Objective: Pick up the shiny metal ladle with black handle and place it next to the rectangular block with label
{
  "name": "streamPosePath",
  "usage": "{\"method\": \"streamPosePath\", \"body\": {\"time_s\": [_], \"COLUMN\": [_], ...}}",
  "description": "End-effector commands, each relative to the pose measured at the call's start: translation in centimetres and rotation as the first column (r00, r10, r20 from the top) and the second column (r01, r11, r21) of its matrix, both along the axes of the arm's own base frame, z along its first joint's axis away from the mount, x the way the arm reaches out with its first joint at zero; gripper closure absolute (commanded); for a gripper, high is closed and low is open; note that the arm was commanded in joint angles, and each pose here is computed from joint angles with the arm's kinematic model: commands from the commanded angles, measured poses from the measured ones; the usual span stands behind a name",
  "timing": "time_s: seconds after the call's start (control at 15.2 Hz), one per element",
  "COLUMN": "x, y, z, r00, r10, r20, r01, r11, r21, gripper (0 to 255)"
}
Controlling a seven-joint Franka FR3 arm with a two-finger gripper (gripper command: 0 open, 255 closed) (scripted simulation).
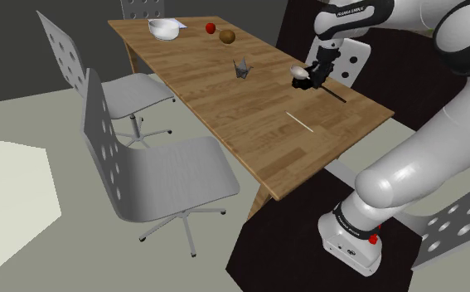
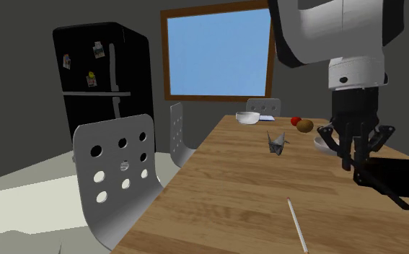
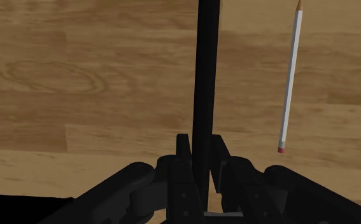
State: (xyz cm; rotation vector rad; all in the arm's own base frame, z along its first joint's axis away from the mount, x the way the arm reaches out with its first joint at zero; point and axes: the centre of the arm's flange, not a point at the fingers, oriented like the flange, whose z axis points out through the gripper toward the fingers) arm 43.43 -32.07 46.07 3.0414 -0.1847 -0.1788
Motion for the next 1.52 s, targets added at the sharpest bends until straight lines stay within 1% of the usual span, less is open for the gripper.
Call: {"method": "streamPosePath", "body": {"time_s": [0.0, 1.25, 1.32, 1.45], "x": [0.0, 0.0, 0.0, 0.0], "y": [0.1, 0.1, 0.1, 0.1], "z": [-1.1, -11.1, -11.6, -11.6], "r00": [1.0, 1.0, 1.0, 1.0], "r10": [0.0, 0.0, 0.0, 0.0], "r20": [0.0, 0.0, 0.0, 0.0], "r01": [0.0, 0.0, 0.0, 0.0], "r11": [1.0, 1.0, 1.0, 1.0], "r21": [0.0, 0.0, 0.0, 0.0], "gripper": [255, 255, 255, 255]}}
